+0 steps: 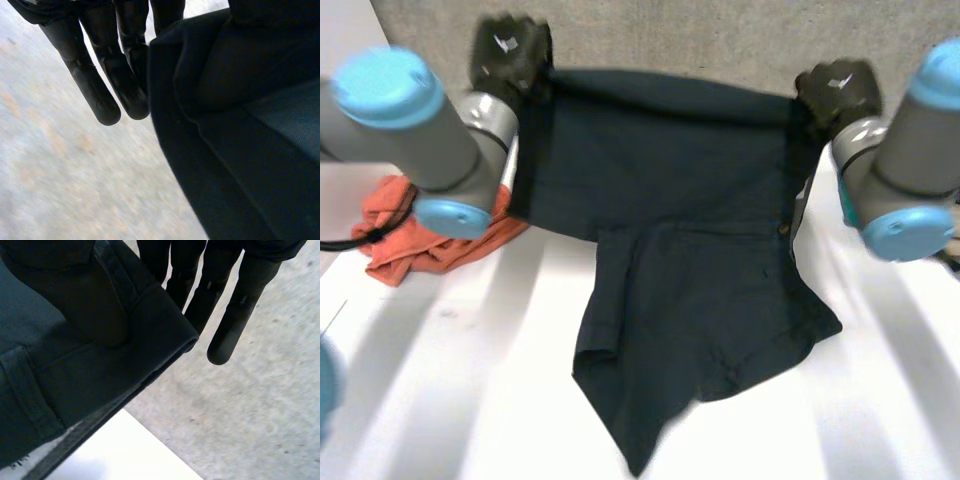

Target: Fold the laundry.

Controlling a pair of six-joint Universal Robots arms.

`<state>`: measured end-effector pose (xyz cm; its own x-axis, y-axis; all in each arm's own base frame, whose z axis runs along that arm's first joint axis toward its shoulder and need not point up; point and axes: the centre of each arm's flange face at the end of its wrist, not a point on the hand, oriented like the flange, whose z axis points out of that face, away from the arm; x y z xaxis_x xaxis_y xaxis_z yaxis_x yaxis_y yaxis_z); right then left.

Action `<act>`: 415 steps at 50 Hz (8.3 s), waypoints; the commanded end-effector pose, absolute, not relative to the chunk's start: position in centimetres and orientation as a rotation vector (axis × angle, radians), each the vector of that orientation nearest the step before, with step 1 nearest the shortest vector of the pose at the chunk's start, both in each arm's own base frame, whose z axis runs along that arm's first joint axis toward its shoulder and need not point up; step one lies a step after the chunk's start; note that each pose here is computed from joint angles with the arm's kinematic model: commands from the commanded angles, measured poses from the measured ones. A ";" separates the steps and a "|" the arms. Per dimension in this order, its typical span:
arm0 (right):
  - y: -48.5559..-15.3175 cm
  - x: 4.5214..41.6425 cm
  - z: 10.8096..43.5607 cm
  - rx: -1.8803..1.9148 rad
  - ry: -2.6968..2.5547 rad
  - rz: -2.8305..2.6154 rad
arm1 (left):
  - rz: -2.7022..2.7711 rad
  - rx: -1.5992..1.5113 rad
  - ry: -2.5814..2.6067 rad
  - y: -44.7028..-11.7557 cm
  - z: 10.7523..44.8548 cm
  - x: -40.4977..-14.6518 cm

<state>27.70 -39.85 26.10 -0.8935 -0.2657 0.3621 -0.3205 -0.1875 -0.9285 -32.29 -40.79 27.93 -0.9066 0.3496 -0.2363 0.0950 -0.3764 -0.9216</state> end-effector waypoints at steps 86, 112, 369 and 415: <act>-23.0 17.5 21.1 1.516 -2.322 1.468 | 1.360 -0.978 -2.265 -12.0 22.1 -27.3; -28.5 19.2 19.5 1.341 -2.316 1.450 | 1.789 -1.217 -2.142 -23.0 21.1 -31.9; -19.6 28.9 15.1 1.302 -2.315 1.971 | 1.477 -1.138 -1.437 -22.5 31.6 -38.3; -33.7 34.6 17.3 1.010 -1.841 2.466 | 1.500 -1.118 -1.450 -21.3 32.8 -36.8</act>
<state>35.53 -30.40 13.96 -0.7647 -0.4885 0.4202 -0.3233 -0.2732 -0.9060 -37.11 -21.45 31.59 -0.3137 0.9475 -0.0624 0.0716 -0.0420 -0.9966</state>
